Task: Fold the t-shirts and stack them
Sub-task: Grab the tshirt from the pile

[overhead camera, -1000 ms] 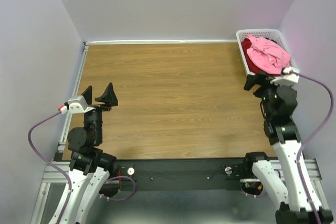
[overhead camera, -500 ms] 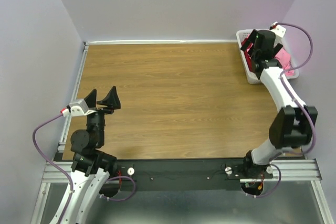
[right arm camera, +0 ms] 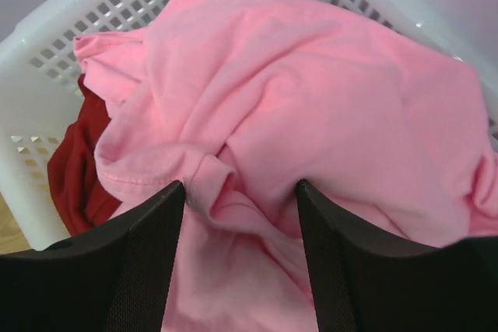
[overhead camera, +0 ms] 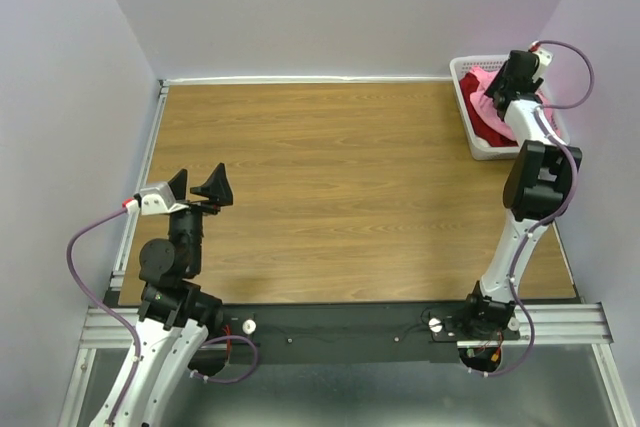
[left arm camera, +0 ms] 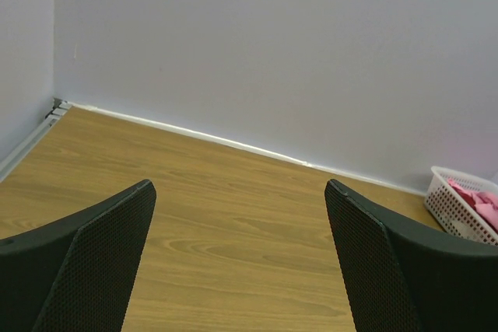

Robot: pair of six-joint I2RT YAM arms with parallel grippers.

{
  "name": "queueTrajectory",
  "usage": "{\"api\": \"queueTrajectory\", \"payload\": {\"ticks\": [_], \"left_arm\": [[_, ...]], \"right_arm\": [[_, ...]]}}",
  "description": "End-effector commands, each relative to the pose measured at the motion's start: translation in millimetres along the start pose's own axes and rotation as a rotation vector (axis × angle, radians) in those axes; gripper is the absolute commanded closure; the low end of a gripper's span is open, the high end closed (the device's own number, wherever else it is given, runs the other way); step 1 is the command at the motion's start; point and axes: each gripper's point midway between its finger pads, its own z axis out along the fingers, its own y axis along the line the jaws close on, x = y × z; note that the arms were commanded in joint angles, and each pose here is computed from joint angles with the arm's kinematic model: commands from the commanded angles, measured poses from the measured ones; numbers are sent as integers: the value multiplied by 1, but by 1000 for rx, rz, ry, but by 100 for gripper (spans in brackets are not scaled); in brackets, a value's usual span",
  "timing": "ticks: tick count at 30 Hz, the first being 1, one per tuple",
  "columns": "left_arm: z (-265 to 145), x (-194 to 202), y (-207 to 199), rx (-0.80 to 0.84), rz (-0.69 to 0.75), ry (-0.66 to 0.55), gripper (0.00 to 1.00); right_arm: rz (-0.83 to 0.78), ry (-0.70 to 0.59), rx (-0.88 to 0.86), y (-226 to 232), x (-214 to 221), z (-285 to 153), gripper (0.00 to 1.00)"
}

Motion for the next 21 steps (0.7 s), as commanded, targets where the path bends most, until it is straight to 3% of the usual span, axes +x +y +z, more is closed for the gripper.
{"api": "queueTrajectory", "payload": {"ticks": [1, 5, 12, 14, 15, 21], "left_arm": [[3, 0, 2, -12, 14, -11, 3], [4, 2, 2, -10, 19, -5, 3], [3, 0, 0, -1, 17, -10, 3], [2, -1, 0, 1, 15, -14, 3], [2, -2, 0, 1, 17, -14, 3], [-1, -9, -2, 14, 5, -37, 3]], "right_arm": [[-69, -8, -136, 26, -9, 9, 37], [-102, 20, -257, 46, -2, 6, 46], [-120, 40, -298, 47, 3, -9, 79], [-121, 28, -305, 45, -4, -20, 96], [-119, 20, -312, 46, -8, -25, 99], [-86, -49, -409, 59, -47, -90, 99]]}}
